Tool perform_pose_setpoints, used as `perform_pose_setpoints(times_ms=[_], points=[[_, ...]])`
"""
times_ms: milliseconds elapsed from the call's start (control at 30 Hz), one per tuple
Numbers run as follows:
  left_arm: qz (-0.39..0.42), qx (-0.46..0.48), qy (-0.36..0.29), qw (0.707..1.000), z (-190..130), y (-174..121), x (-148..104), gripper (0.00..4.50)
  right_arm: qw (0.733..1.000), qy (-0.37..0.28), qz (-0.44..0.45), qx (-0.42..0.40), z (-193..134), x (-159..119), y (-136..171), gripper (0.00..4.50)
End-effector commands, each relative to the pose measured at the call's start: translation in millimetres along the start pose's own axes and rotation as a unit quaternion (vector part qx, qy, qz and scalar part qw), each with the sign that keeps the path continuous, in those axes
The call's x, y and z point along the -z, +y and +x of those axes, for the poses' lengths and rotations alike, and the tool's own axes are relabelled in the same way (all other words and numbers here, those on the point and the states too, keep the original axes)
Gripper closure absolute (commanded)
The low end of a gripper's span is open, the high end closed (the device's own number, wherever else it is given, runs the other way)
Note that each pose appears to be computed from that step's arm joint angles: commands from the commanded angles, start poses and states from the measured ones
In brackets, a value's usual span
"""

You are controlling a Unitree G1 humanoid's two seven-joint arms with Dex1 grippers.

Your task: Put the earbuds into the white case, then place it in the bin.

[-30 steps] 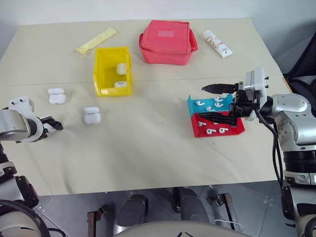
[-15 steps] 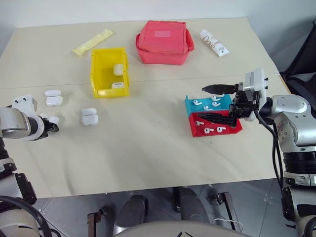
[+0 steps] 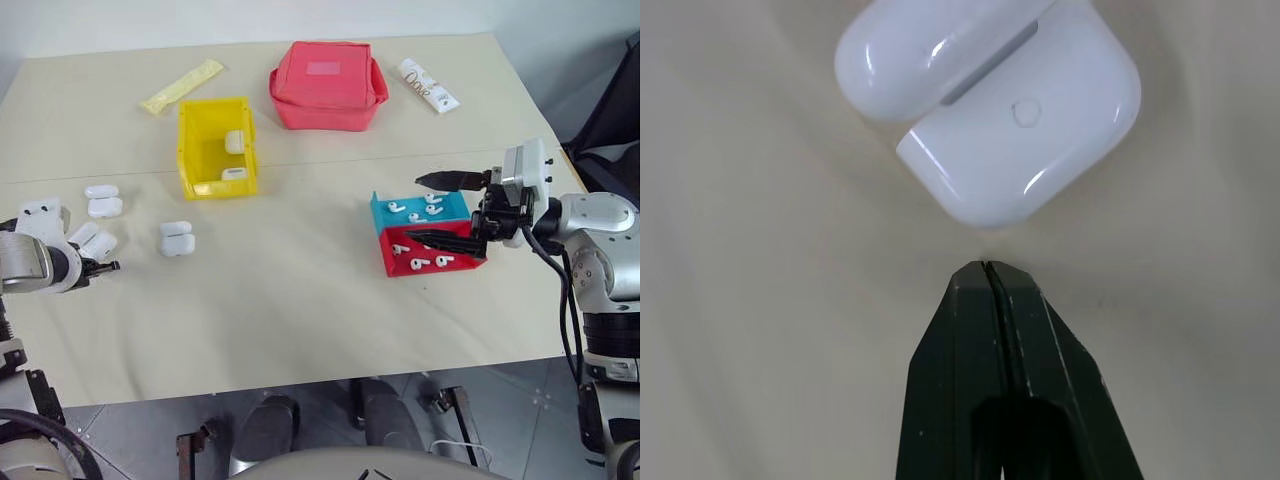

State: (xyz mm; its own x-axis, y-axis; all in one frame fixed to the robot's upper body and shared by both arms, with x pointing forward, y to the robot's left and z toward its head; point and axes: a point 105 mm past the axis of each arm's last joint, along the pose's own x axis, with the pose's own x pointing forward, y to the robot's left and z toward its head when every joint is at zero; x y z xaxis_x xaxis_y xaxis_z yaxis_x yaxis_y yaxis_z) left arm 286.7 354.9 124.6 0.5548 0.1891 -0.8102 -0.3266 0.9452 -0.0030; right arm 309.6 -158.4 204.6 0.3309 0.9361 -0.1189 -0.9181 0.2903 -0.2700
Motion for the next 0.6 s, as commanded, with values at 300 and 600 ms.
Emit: perform_pose_setpoints(times_ms=[300, 600], points=[[0.105, 0.067, -0.056, 0.991, -40.6, -37.8, -25.7, 1.63, 1.0, -0.012, -0.026, 0.005, -2.6, -15.9, -5.8, 0.0], [0.194, 0.111, -0.03, 0.974, -55.7, -76.4, -29.5, 0.03, 0.999, -0.008, -0.026, 0.017, -8.2, -14.5, -5.0, 0.0]])
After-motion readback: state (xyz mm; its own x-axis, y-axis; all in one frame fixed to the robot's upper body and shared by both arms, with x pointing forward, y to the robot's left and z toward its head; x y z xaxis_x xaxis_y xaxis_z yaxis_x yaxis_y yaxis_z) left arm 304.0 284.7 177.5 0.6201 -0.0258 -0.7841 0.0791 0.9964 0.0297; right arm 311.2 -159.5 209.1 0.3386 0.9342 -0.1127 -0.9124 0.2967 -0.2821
